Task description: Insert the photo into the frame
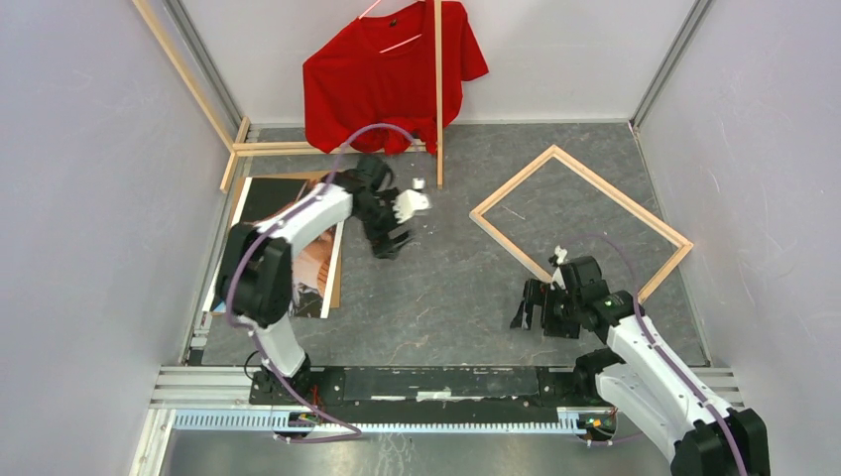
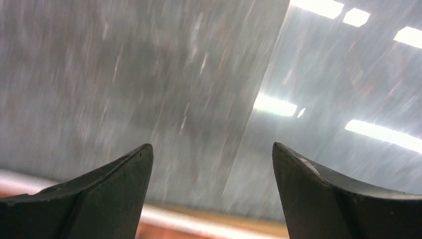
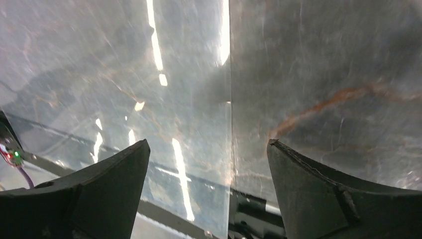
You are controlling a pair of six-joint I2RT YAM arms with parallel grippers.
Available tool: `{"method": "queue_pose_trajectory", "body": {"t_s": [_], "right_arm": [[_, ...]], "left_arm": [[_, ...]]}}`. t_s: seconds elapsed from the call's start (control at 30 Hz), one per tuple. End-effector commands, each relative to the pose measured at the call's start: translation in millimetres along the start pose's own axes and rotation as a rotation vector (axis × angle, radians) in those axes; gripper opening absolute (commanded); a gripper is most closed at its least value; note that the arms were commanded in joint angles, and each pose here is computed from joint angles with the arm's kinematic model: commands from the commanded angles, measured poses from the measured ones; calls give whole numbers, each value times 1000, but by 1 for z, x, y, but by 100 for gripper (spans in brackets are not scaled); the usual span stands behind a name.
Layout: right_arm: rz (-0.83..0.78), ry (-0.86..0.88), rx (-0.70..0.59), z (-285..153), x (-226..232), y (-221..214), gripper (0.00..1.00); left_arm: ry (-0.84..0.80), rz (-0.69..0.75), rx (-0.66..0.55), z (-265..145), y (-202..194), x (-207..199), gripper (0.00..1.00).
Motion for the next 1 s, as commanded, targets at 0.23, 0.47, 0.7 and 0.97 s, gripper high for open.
{"method": "queue_pose_trajectory", "body": {"t_s": [0.23, 0.47, 0.7, 0.97], "right_arm": [[78, 53, 312, -10, -14, -65, 93], [86, 44, 407, -17, -23, -85, 93], [132, 91, 441, -14, -20, -92, 91], [165, 168, 418, -5, -11, -86, 75]], "left_arm": [[-63, 391, 417, -40, -148, -55, 94], [-41, 470, 441, -32, -165, -63, 91], [-31, 452, 367, -14, -151, -74, 89], [-27, 430, 361, 3, -150, -76, 87]]}}
Point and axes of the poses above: each gripper's point midway between its finger pads, its own z axis out along the fingers, its own x axis along the line the jaws close on, y = z × x, the point moved 6 cm from there along -z, back along the fingers, and after that the axes turned 6 degrees about z, right-handed, at the moved point
